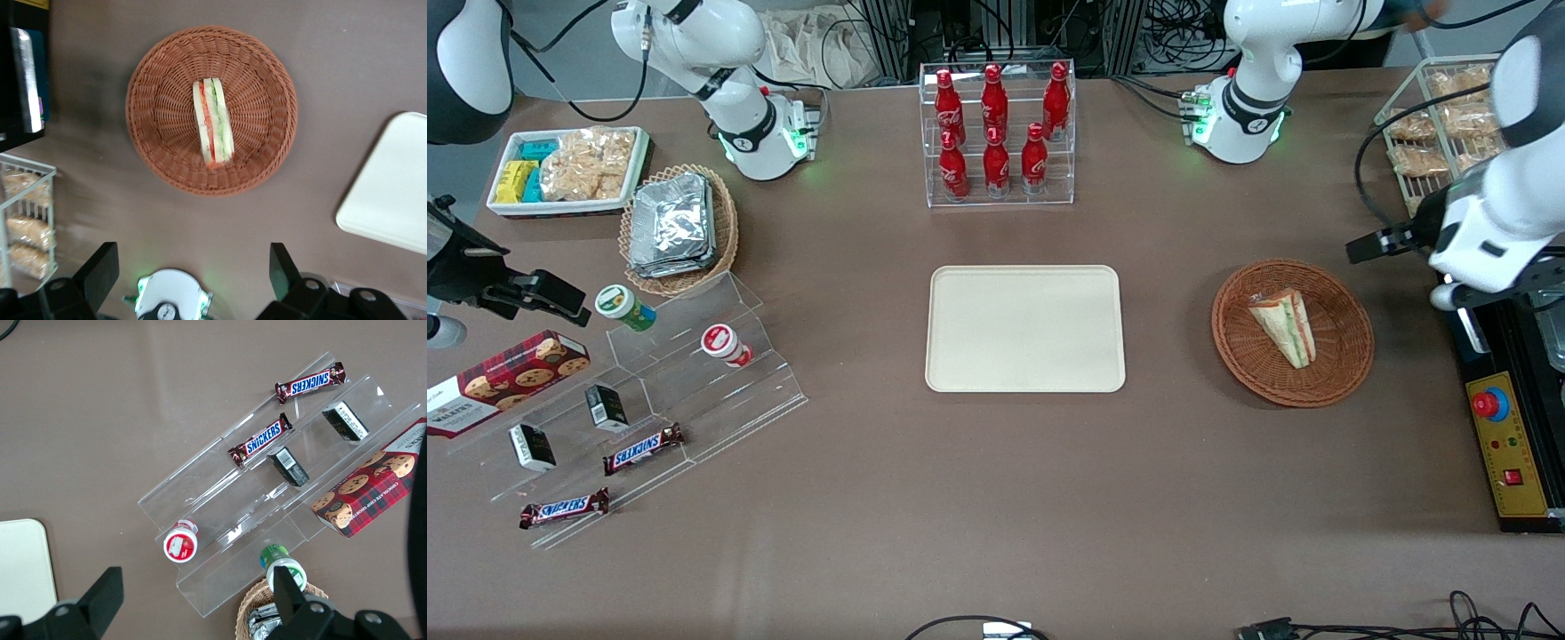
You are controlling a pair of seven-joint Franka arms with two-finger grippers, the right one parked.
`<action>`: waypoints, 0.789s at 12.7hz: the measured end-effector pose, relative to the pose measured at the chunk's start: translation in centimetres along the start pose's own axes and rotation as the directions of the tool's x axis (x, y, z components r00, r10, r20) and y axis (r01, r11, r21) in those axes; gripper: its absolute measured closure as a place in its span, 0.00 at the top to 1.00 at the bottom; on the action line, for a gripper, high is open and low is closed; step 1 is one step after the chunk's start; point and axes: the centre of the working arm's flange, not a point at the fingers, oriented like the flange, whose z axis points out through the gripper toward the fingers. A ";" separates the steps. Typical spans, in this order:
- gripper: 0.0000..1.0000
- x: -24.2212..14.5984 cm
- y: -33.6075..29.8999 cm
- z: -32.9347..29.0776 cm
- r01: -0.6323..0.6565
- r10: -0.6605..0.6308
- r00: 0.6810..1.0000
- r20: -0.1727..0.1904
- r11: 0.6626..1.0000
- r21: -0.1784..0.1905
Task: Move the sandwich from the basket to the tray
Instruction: 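Lower the open left gripper over the wrapped sandwich in the basket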
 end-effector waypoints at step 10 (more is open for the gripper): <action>0.99 0.7 0.7 19.4 0.243 -0.245 0.968 -0.050 0.969 -0.042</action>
